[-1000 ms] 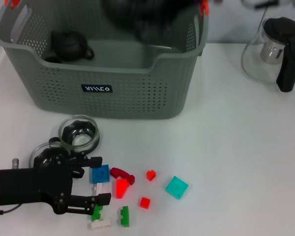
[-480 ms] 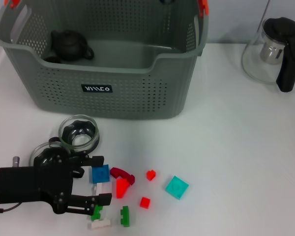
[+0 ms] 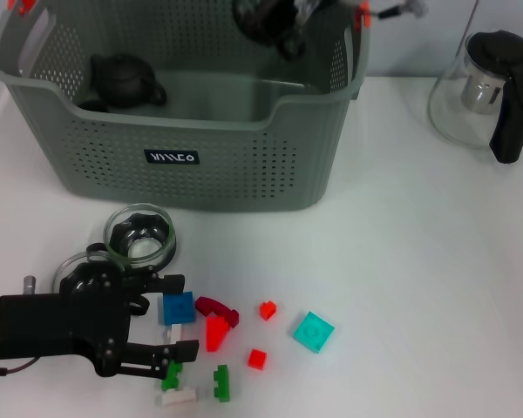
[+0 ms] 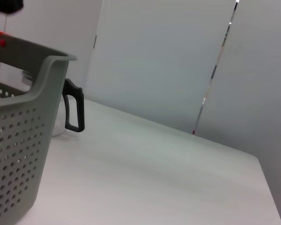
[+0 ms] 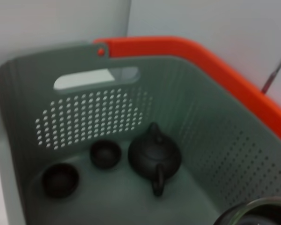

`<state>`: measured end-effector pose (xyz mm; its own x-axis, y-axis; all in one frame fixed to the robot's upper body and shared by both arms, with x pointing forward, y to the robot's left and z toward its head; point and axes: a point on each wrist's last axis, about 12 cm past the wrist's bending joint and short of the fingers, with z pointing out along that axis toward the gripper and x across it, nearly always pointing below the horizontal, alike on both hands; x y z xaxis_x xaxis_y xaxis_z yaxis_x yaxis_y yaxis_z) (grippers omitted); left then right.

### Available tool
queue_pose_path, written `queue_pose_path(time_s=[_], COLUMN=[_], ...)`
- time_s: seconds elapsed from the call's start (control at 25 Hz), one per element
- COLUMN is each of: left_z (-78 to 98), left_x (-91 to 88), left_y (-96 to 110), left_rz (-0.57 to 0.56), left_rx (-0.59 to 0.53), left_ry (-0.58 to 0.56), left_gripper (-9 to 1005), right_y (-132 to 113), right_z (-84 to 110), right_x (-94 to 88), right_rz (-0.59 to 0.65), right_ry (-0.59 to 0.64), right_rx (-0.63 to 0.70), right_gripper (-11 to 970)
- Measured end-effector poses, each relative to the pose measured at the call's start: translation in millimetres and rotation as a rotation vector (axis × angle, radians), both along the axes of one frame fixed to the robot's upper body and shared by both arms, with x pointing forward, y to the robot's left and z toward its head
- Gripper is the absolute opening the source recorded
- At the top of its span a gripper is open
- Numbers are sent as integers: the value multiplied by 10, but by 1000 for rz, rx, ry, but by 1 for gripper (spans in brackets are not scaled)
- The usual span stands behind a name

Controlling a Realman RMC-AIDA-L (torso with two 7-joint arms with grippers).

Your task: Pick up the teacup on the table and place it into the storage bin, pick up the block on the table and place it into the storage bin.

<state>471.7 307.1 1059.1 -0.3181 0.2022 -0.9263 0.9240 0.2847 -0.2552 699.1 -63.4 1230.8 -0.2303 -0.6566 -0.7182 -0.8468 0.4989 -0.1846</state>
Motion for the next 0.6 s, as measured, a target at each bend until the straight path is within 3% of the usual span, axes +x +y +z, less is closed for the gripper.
queue_pose_path(time_s=[0.28, 0.6], left_z=[-12, -22], left_x=[-14, -23], left_y=[9, 4], left_rz=[6, 7], left_rx=[2, 1], left_ry=[3, 2], left_gripper=[933, 933], right_y=[9, -44], right_z=[-258, -330], right_x=[-52, -55], right_rz=[-2, -19], right_ry=[25, 29], right_rx=[-38, -41], right_gripper=[57, 57])
